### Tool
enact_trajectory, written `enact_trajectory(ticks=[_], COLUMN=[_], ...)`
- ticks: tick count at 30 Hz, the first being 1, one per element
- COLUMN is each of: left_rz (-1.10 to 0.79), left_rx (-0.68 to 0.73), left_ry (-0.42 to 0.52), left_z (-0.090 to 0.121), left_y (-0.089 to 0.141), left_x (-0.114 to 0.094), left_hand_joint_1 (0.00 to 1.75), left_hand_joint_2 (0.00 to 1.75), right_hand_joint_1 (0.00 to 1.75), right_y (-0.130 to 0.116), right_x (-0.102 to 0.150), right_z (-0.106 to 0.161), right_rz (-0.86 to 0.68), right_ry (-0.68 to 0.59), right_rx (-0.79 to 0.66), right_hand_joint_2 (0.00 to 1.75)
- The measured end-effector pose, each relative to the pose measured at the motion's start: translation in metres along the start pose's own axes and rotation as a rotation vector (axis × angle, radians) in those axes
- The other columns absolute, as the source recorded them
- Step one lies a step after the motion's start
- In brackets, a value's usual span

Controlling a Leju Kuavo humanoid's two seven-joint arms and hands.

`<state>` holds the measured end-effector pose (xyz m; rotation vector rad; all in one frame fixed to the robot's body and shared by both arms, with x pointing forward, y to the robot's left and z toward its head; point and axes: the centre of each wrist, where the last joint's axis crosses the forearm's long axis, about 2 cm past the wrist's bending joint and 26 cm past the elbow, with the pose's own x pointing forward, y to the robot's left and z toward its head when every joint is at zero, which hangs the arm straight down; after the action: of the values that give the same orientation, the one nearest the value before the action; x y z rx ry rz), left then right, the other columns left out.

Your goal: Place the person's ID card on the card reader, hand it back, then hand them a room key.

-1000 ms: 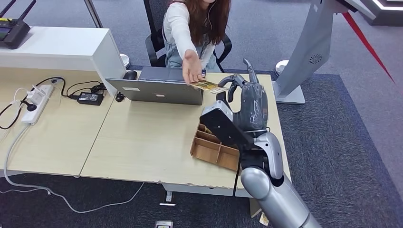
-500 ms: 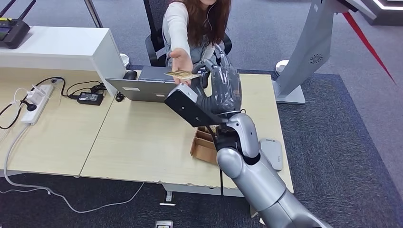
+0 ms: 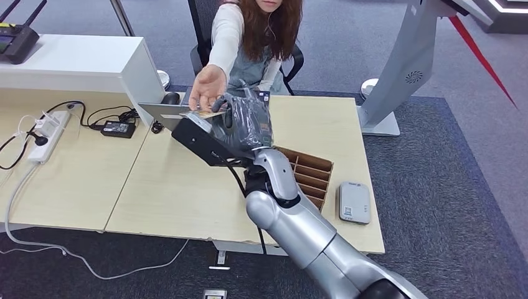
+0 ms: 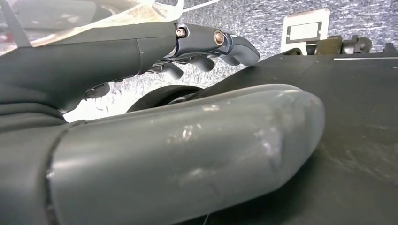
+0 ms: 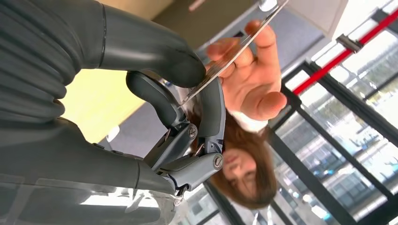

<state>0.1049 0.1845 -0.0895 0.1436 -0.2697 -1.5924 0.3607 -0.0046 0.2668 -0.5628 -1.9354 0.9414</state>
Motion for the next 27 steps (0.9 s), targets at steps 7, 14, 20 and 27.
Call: enact_trajectory(ticks=[7, 14, 20, 27], left_rz=[-0.007, -0.015, -0.024, -0.028], left_rx=[0.004, 0.007, 0.011, 0.014], left_ry=[-0.016, -0.023, -0.030, -0.034], left_z=[0.001, 0.002, 0.002, 0.002], left_y=[0.001, 0.003, 0.004, 0.005], left_x=[0.009, 0.012, 0.016, 0.018], left_hand_joint_1=[0.00, 0.00, 0.00, 0.00], left_hand_joint_2=[0.00, 0.00, 0.00, 0.00], right_hand_joint_1=[1.75, 1.75, 1.75, 1.75], right_y=[0.005, 0.009, 0.009, 0.014], right_x=[-0.003, -0.003, -0.004, -0.009], right_z=[-0.005, -0.007, -0.008, -0.006], right_rz=[0.079, 0.099, 0.098, 0.103], right_ry=[-0.035, 0.005, 0.021, 0.028], right_rx=[0.072, 0.121, 0.129, 0.128], right_hand_joint_2=[1.75, 1.75, 1.75, 1.75])
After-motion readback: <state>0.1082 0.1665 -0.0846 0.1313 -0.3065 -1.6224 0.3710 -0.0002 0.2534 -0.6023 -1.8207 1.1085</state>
